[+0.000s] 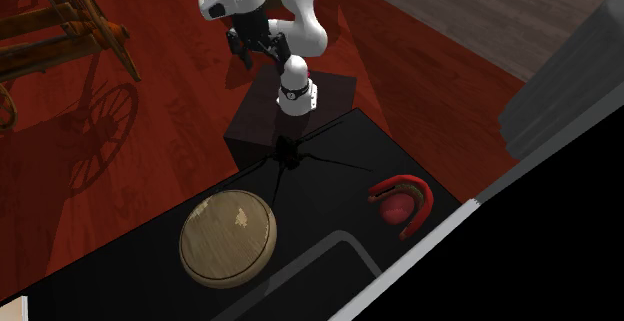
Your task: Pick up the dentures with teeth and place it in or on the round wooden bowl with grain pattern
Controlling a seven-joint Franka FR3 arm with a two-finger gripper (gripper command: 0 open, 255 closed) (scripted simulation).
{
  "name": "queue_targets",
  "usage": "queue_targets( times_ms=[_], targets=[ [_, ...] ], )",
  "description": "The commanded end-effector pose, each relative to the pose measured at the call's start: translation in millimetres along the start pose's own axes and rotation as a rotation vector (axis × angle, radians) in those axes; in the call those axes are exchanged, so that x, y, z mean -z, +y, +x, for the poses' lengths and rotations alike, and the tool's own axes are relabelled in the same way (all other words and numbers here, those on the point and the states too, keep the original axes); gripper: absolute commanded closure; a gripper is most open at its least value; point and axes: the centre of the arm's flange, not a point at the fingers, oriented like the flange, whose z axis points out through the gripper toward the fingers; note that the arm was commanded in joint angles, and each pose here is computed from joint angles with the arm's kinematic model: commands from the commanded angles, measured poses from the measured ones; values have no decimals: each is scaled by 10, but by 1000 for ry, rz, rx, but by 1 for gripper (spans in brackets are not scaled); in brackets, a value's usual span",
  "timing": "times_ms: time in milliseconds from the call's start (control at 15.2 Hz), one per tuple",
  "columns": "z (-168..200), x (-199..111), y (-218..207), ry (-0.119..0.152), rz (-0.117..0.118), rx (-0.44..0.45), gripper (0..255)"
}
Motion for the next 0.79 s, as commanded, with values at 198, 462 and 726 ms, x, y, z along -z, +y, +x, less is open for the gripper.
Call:
queue_targets(
  times_ms=[198, 462, 726],
  targets=[
    [97, -121, -368, 1, -3, -3, 0],
    [228, -284, -859, 3, -7, -6, 0],
    [361, -449, -1348, 5, -11, -9, 0]
  ],
)
